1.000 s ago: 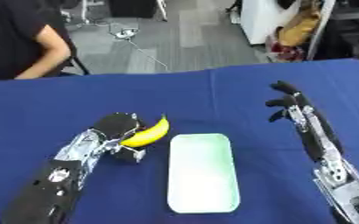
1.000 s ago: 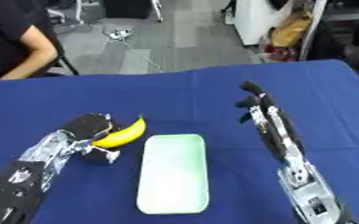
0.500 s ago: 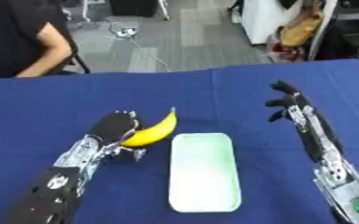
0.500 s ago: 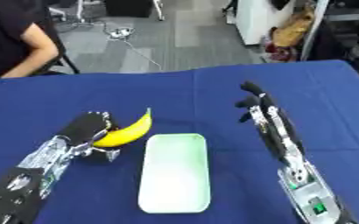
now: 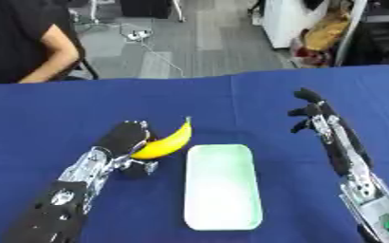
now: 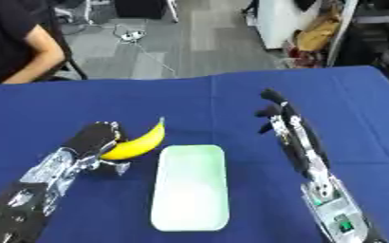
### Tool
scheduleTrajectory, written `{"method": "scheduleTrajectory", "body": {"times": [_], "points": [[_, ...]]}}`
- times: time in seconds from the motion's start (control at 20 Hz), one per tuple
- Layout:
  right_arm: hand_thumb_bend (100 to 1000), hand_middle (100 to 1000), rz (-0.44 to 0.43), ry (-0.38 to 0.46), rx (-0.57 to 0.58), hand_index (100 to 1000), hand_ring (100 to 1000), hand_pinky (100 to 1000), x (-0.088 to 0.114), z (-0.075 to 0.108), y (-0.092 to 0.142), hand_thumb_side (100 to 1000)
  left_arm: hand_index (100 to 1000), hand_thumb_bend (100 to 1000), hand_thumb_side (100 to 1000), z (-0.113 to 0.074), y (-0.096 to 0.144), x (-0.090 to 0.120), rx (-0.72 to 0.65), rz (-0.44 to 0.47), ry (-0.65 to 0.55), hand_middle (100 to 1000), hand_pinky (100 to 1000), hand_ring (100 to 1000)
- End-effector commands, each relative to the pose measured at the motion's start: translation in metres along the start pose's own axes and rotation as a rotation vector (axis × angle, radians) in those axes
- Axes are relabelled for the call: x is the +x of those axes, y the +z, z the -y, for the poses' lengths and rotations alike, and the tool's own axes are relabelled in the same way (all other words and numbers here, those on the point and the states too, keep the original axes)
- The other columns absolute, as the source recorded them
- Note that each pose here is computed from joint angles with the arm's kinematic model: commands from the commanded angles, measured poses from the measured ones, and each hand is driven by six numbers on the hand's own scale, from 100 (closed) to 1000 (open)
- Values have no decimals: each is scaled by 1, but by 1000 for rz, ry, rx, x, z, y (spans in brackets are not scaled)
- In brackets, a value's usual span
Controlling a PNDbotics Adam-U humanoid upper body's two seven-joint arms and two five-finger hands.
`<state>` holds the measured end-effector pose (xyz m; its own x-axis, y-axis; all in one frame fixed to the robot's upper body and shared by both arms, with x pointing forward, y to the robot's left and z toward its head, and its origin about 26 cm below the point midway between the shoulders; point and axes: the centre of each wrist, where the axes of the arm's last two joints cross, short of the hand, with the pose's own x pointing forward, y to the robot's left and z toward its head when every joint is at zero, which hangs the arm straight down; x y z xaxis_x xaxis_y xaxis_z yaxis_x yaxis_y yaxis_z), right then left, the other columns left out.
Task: Pick up objects on the table and place them in the box.
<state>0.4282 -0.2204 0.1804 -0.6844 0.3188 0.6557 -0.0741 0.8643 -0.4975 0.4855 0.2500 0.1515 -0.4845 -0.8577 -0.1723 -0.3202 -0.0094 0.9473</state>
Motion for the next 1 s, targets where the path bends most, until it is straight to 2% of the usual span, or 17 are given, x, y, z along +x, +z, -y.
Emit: {"method": "scheduleTrajectory", "body": {"times": [0.05, 0.35, 0.5, 0.7, 1.0], "points": [[100, 901, 29, 12, -11, 978, 737, 548, 7, 7, -7, 973, 104, 100, 257, -22, 0, -10, 57, 15, -8, 100, 100, 100], [100, 902, 21, 15, -14, 978, 738, 549, 5, 8, -5, 973, 100, 100, 273, -71, -1, -11, 192, 74, 66, 100, 100, 100], [100, 902, 19, 14, -14, 978, 738, 549, 4, 8, -5, 973, 100, 100, 277, -90, -1, -6, 222, 102, 102, 100, 100, 100], [100, 902, 18, 15, -14, 978, 738, 550, 4, 7, -5, 973, 100, 100, 278, -100, 0, -1, 225, 116, 143, 100, 100, 100], [100, 902, 20, 14, -13, 978, 738, 550, 4, 7, -5, 973, 100, 100, 279, -106, -1, 6, 219, 138, 171, 100, 100, 100]]}}
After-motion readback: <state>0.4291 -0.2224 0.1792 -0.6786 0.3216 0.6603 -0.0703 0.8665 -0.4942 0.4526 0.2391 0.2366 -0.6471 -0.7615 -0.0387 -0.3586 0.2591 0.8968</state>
